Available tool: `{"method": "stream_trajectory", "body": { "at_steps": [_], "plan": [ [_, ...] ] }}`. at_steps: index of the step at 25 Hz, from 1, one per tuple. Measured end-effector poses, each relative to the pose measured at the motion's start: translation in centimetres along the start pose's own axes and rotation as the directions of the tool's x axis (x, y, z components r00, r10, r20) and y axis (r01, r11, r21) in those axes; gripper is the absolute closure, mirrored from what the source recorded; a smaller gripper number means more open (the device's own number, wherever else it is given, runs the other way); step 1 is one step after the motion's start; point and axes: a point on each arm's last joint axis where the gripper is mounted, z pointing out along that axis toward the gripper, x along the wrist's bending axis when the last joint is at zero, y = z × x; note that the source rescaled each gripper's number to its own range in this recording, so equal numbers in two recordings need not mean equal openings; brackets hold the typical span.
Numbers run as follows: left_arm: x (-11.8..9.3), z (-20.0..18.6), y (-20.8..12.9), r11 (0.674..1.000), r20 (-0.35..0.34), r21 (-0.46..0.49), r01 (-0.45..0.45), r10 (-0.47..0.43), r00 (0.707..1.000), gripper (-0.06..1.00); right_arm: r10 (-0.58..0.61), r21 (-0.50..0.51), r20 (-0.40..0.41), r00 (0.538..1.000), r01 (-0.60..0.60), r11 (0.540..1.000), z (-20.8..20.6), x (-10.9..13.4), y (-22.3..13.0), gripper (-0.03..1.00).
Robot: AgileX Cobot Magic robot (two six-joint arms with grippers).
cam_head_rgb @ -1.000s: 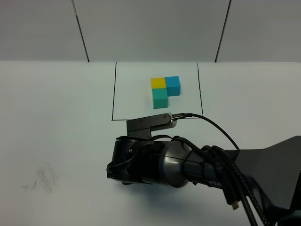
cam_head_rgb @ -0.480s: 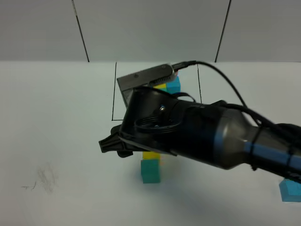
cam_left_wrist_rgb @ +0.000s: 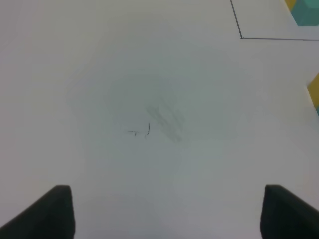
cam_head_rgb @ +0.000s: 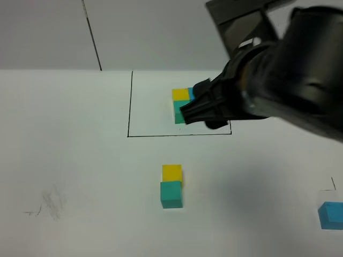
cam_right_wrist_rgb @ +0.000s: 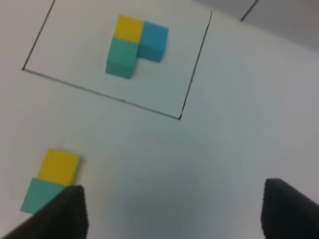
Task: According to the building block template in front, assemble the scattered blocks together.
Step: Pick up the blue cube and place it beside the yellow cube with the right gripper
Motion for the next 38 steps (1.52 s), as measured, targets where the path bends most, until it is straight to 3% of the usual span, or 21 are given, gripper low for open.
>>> {"method": "stream_trajectory", "body": {
  "at_steps": [9, 14, 18, 24, 26, 31, 38],
  "plan": [
    [0.0, 0.0, 0.0, 1.000, 0.000, 0.000, 0.000, 0.000, 1.000, 0.30, 0.182, -0.172, 0.041, 0.982, -0.173, 0.970, -6.7, -10.2, 0.3, 0.38],
    [0.0, 0.0, 0.0, 1.000, 0.000, 0.000, 0.000, 0.000, 1.000, 0.30, 0.244, -0.228, -0.009, 0.970, -0.240, 0.944, -10.0, -12.9, -1.4, 0.38],
    [0.0, 0.0, 0.0, 1.000, 0.000, 0.000, 0.000, 0.000, 1.000, 0.30, 0.216, -0.257, 0.053, 0.975, -0.196, 0.946, -10.7, -14.5, -4.0, 0.34],
    [0.0, 0.0, 0.0, 1.000, 0.000, 0.000, 0.000, 0.000, 1.000, 0.30, 0.161, -0.182, 0.103, 0.982, -0.141, 0.973, -8.8, -14.9, -8.9, 0.01],
    [0.0, 0.0, 0.0, 1.000, 0.000, 0.000, 0.000, 0.000, 1.000, 0.30, 0.144, -0.137, 0.120, 0.982, -0.127, 0.982, -7.5, -14.6, -10.4, -0.03],
    [0.0, 0.0, 0.0, 1.000, 0.000, 0.000, 0.000, 0.000, 1.000, 0.30, 0.150, -0.035, 0.169, 0.974, -0.146, 0.989, -4.5, -13.7, -13.0, 0.00],
    [0.0, 0.0, 0.0, 1.000, 0.000, 0.000, 0.000, 0.000, 1.000, 0.30, 0.208, 0.027, 0.150, 0.967, -0.214, 0.976, -4.3, -14.0, -13.4, 0.13]
  ]
}}
